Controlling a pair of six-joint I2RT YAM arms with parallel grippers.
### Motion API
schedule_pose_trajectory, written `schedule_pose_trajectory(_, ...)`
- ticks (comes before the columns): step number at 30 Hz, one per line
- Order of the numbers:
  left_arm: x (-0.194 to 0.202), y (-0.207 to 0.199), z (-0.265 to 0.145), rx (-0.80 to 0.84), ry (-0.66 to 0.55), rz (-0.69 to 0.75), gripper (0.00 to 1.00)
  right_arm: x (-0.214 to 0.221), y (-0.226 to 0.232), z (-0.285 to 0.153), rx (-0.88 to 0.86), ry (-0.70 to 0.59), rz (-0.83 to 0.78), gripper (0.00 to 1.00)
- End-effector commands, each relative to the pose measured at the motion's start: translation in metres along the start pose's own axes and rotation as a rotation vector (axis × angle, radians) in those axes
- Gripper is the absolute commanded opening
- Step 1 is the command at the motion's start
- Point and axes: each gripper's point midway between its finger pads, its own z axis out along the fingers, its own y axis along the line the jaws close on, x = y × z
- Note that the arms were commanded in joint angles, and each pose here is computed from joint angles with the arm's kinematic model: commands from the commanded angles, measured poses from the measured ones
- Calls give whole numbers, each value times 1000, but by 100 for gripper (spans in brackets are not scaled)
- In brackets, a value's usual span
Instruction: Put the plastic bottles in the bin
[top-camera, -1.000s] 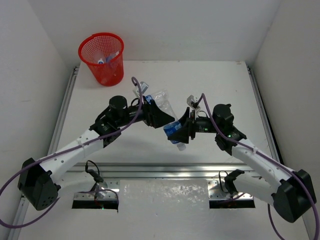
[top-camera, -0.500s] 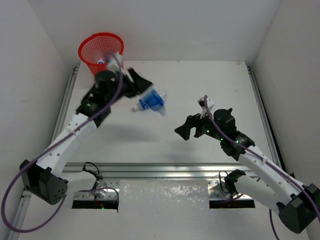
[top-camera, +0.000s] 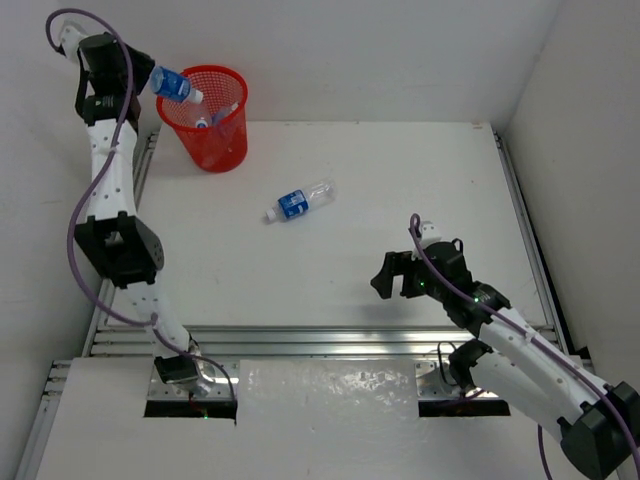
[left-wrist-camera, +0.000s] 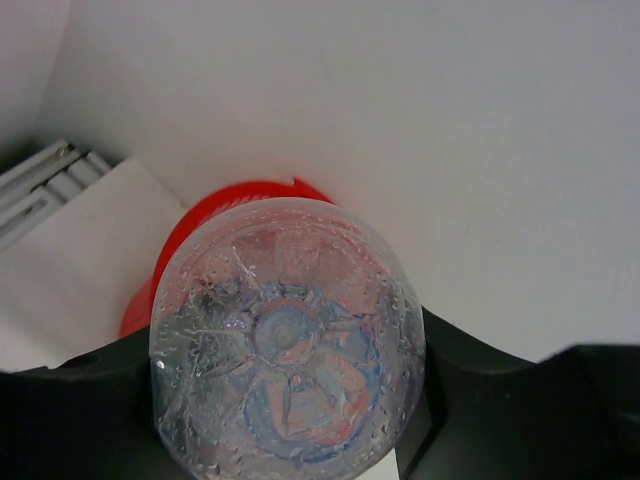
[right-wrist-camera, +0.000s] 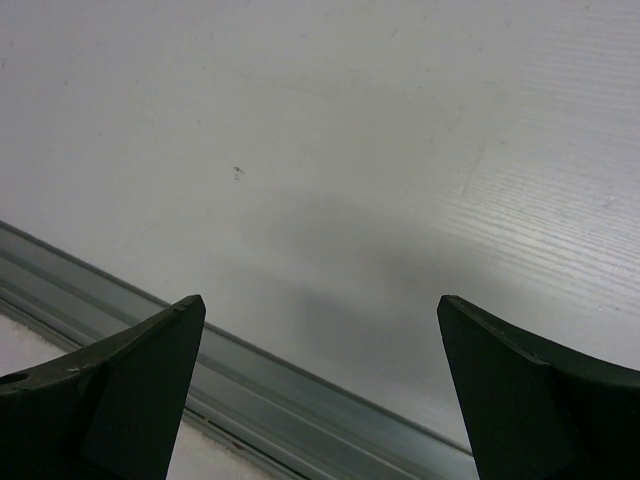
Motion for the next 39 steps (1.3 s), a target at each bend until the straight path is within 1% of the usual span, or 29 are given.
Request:
schedule_pose_trajectory(1,-12,-5,34,1,-34,11,15,-4,14,-1,-71,-21,13,99)
schedule_pose_trajectory(2,-18,-12,38,25,-56,9,19,-3,16,0,-89,-26,13,99)
schedule_pose_trajectory(3,-14,-9,46,23,-58,9,36,-2,17,1,-102,-32,17,99)
schedule_pose_trajectory(5,-6,-14,64,85,-66,1,59,-1,22,0,-127,-32,23,99)
schedule_pose_trajectory(6,-1,-17,69,114,-56,-6,86,-1,25,1,-143,-33,27,99)
schedule_pose_trajectory(7,15,-33,79,229,-11,10,99,1,28,2,-163,-25,29,99)
schedule_pose_trajectory(8,4,-53,75,303,-25,13,100,4,35,1,-206,-5,26,99)
schedule_pose_trajectory(10,15,-67,74,391,19,17,100,10,41,2,-239,32,27,99)
schedule_pose_trajectory(11,7,-77,66,416,-2,20,100,14,44,2,-260,50,27,99)
schedule_pose_trajectory(14,-42,-109,21,460,-115,62,100,19,44,7,-258,69,44,99)
schedule_pose_trajectory(18,-113,-113,-35,372,-291,42,100,15,45,18,-249,90,66,99)
schedule_pose_trajectory(20,-136,-116,-66,367,-335,49,100,3,48,27,-241,78,71,99)
schedule_pose_trajectory(22,-136,-112,-76,349,-323,63,100,-19,54,34,-234,40,73,99)
schedule_pose_trajectory(23,-139,-112,-96,345,-312,60,100,-19,52,44,-210,66,75,99)
schedule_pose_trajectory(24,-130,-113,-105,358,-270,64,100,-26,48,51,-171,57,79,99)
schedule_pose_trajectory(25,-103,-93,-95,315,-183,67,100,-36,46,58,-135,44,89,99)
schedule_pose_trajectory(26,-103,-95,-127,337,-161,50,100,-60,50,64,-107,8,121,99)
schedule_pose_trajectory(27,-57,-69,-118,302,-25,52,100,-57,41,80,-43,37,151,99)
schedule_pose_trajectory(28,-42,-59,-126,299,22,41,100,-69,28,90,52,3,192,99)
schedule_pose_trajectory(29,-43,-67,-167,375,19,37,100,-89,32,96,85,-23,274,99)
schedule_pose_trajectory(30,0,-31,-162,314,113,29,100,-82,25,113,140,11,306,99)
schedule_pose_trajectory(31,-6,-36,-200,381,73,46,100,-104,32,118,165,-11,382,99)
schedule_pose_trajectory(32,9,-24,-211,383,95,54,100,-109,34,126,187,0,417,99)
schedule_pose_trajectory(33,47,11,-210,335,163,62,100,-95,28,146,248,65,447,99)
schedule_pose_trajectory(34,41,11,-240,391,105,119,100,-120,39,150,269,60,504,99)
schedule_pose_trajectory(35,49,30,-243,341,92,125,100,-125,41,158,303,67,526,99)
schedule_pose_trajectory(36,74,59,-242,294,130,145,100,-137,47,177,333,67,548,99)
schedule_pose_trajectory(37,74,66,-259,309,93,204,100,-131,40,182,402,81,571,99)
schedule_pose_trajectory(39,96,101,-256,233,106,244,100,-137,47,206,437,67,590,99)
